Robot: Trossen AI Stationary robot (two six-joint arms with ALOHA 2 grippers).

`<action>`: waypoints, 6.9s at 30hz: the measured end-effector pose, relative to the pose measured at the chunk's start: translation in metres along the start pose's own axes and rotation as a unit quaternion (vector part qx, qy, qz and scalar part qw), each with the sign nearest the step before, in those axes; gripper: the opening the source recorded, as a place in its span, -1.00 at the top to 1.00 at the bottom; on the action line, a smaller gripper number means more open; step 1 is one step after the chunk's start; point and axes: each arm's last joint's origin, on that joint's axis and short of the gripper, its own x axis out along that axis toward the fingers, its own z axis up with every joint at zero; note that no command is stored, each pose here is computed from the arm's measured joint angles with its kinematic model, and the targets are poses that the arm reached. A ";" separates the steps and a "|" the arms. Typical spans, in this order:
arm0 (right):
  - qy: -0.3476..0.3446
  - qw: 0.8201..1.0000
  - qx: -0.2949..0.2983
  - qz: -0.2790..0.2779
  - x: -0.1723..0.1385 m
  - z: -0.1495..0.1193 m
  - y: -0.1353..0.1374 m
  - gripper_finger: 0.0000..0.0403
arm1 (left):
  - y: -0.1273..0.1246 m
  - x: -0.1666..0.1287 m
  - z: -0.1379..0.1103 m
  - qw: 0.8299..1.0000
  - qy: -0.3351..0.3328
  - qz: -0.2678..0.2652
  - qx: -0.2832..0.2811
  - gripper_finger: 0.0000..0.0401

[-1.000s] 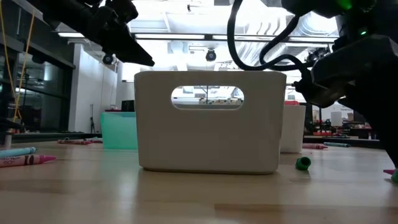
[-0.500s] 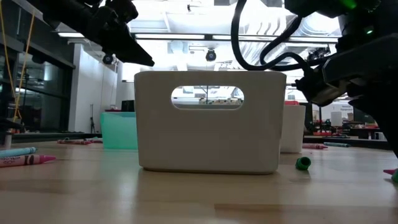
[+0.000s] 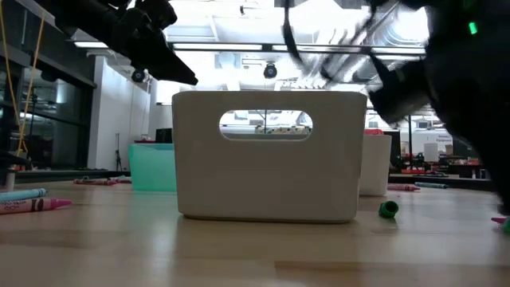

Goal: Sort crayons
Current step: Put the white crayon into the gray bin, then put the pink crayon into the blue bin

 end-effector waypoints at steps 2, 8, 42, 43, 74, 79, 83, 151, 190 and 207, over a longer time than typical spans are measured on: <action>-0.039 0.998 -0.028 0.028 -0.019 0.002 0.007 1.00 | 0.000 0.000 0.000 1.000 0.000 0.000 0.000 0.15; -0.141 0.987 -0.072 0.042 -0.056 0.001 0.003 1.00 | 0.000 0.000 -0.002 1.000 0.009 -0.001 -0.007 0.15; -0.699 0.559 -0.378 0.235 -0.115 0.031 -0.075 1.00 | 0.001 -0.001 0.011 0.998 -0.057 0.007 0.018 0.15; -0.703 0.555 -0.386 0.221 -0.119 0.033 -0.074 1.00 | 0.001 -0.001 0.011 0.998 -0.059 0.007 0.018 0.15; -0.693 0.623 -0.335 0.136 -0.135 0.074 -0.094 1.00 | -0.004 0.010 0.027 0.973 -0.219 -0.068 0.037 0.15; -0.693 0.623 -0.335 0.137 -0.135 0.074 -0.094 1.00 | -0.004 0.010 0.028 0.972 -0.222 -0.067 0.037 0.15; -0.693 0.624 -0.335 0.137 -0.135 0.074 -0.094 1.00 | -0.004 0.010 0.028 0.972 -0.222 -0.067 0.037 0.15; -0.585 0.583 -0.487 0.285 -0.105 0.065 -0.069 1.00 | -0.004 0.010 0.027 0.973 -0.217 -0.062 0.049 0.15; -0.609 0.603 -0.435 0.277 -0.107 0.056 -0.060 0.35 | -0.004 0.011 0.026 0.974 -0.212 -0.062 0.049 0.15; -0.644 0.600 -0.428 0.206 -0.108 0.059 -0.062 0.35 | -0.004 0.011 0.026 0.974 -0.212 -0.063 0.048 0.15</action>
